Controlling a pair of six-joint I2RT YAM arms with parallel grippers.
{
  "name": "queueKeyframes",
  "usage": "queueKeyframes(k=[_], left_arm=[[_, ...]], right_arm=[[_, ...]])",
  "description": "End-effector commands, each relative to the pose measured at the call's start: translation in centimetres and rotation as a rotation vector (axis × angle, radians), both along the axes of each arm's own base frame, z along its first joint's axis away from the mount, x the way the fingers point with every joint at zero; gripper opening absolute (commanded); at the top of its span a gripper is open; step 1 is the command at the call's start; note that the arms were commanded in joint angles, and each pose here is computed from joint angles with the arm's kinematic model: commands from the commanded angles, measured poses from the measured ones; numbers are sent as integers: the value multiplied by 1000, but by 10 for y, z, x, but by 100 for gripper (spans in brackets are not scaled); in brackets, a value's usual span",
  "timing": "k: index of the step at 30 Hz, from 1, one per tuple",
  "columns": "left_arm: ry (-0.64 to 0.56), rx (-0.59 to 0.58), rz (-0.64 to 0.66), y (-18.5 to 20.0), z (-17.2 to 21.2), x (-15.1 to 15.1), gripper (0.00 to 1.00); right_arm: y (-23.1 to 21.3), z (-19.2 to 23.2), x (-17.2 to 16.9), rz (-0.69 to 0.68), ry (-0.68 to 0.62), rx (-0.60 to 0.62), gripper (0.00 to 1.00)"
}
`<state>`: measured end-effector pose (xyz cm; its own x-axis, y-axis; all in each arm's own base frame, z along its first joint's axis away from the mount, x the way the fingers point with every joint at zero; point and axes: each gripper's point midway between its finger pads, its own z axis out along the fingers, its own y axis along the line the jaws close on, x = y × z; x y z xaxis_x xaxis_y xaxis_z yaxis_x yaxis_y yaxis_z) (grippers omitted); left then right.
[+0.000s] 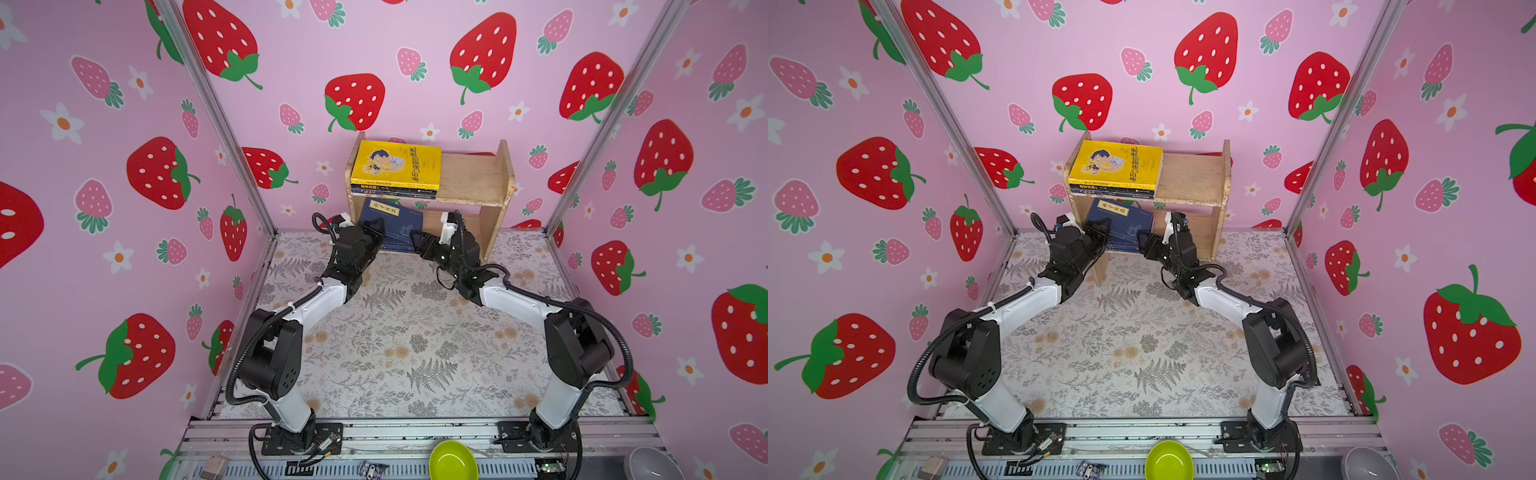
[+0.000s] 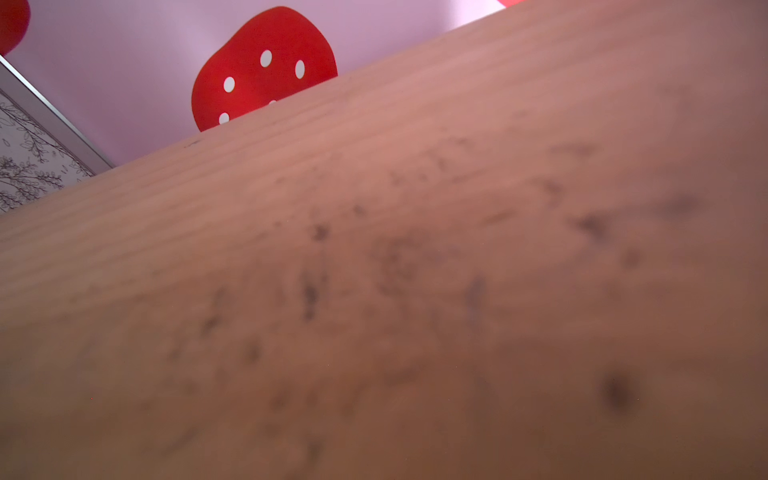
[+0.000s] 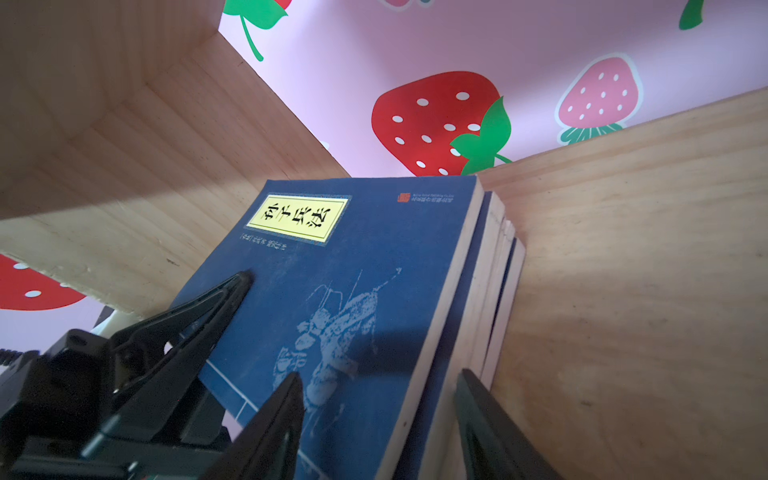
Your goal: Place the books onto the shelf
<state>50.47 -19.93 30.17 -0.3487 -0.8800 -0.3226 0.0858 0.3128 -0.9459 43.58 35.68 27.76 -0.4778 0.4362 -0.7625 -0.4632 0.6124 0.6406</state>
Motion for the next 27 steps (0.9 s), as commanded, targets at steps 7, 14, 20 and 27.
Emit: queueKeyframes(k=[7,14,20,27], left_arm=[[31,55,-140,-45,-16,-24,0],[74,76,-135,-43,-28,-26,2],[91,73,-140,-42,-30,-29,29],[121,86,-125,-37,-25,-37,52]], right_arm=[[6,-4,2,7,17,7,58],[3,-16,4,-13,49,-11,54],[0,-26,5,-38,69,-28,52],[2,-38,6,-46,96,-55,44]])
